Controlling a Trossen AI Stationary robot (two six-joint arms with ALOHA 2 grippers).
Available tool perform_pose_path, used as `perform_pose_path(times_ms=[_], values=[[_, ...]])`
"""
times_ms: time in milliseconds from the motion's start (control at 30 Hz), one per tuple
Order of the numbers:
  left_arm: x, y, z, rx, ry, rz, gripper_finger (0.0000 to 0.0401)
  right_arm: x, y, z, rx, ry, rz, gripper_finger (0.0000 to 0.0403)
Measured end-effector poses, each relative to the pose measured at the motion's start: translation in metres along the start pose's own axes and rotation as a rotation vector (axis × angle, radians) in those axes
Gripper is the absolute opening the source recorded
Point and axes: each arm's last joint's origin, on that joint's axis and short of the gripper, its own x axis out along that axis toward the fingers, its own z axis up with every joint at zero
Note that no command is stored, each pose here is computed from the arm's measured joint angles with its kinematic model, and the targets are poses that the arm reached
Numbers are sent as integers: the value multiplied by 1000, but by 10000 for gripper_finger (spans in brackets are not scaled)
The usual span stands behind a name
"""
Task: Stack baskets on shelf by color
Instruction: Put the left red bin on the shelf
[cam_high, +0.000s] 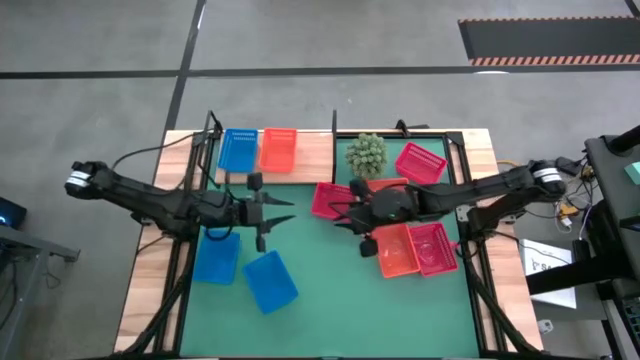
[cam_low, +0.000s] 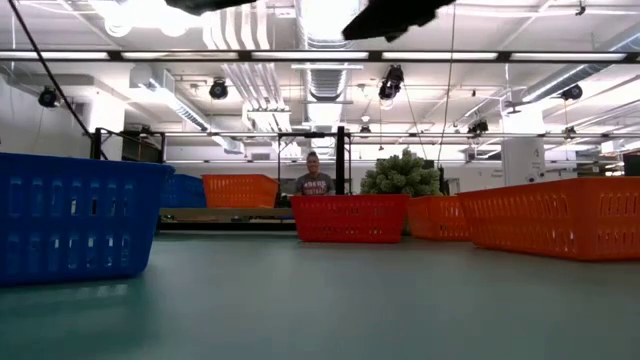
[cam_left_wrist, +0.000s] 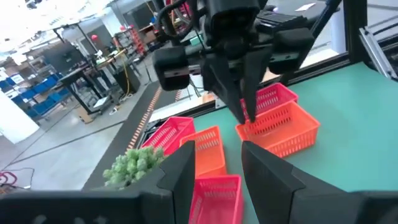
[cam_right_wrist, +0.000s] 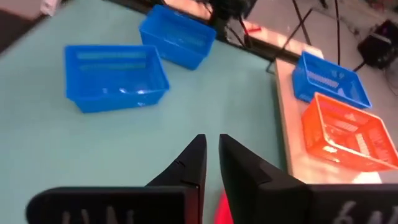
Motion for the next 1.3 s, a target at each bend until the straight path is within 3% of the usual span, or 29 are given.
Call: perform_pose_path(times_ms=[333, 533, 700, 900, 1167, 1300], values=[[-25, 1, -38, 11, -41, 145, 116, 46, -52, 35, 69, 274, -22, 9], [-43, 9, -38, -18, -103, 179, 116, 69, -78, 48, 119, 287, -61, 9], [-57, 14, -40, -24, -138, 222, 116, 92, -99, 54, 90, 273, -89, 9], [-67, 21, -37, -56, -169, 274, 116, 122, -121, 48, 109, 314, -113, 8], [-65, 19, -40, -23, -151, 270, 116, 134, -119, 37, 34, 477, -30, 8], [-64, 18, -40, -16, -145, 268, 116, 119, -109, 24, -44, 636, 164, 8]])
